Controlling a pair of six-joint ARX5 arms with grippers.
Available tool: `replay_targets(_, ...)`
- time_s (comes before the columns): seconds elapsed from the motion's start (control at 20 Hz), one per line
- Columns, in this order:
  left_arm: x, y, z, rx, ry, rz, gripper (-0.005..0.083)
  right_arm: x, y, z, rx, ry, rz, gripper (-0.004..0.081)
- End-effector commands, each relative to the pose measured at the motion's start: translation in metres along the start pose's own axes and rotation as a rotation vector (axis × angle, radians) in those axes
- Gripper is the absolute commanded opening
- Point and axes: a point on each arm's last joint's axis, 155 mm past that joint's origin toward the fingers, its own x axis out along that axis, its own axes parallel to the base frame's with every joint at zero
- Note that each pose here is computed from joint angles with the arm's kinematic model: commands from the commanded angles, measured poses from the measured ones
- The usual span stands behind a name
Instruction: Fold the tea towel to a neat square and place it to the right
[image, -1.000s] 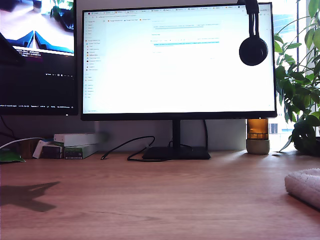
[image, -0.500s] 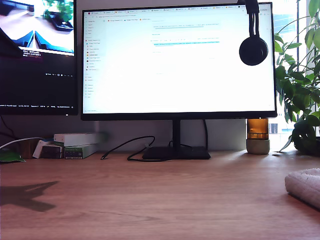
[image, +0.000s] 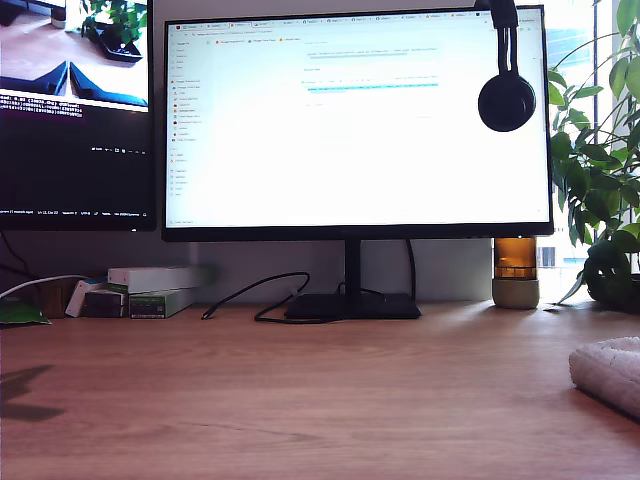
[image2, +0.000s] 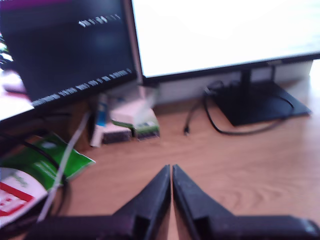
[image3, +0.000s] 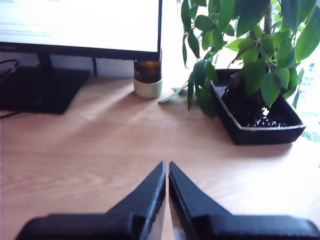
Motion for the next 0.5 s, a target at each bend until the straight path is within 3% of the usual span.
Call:
replay_targets(0.0, -0.004, 0.003, -0.01, 0.003, -0.004, 0.012, -0.0019, 0.0, 0.004, -0.017, 0.005, 0.023, 0.015, -0.0011)
replay_targets(0.15, -0.013, 0.004, -0.024, -0.024, -0.022, 0.024, -0.0019, -0.007, 0.016, -0.021, 0.026, 0.001, 0.074, -0.0011)
replay_targets(0.45, -0.029, 0.005, -0.047, -0.031, -0.025, 0.042, -0.0019, -0.018, 0.019, -0.038, 0.029, -0.004, 0.076, -0.0011)
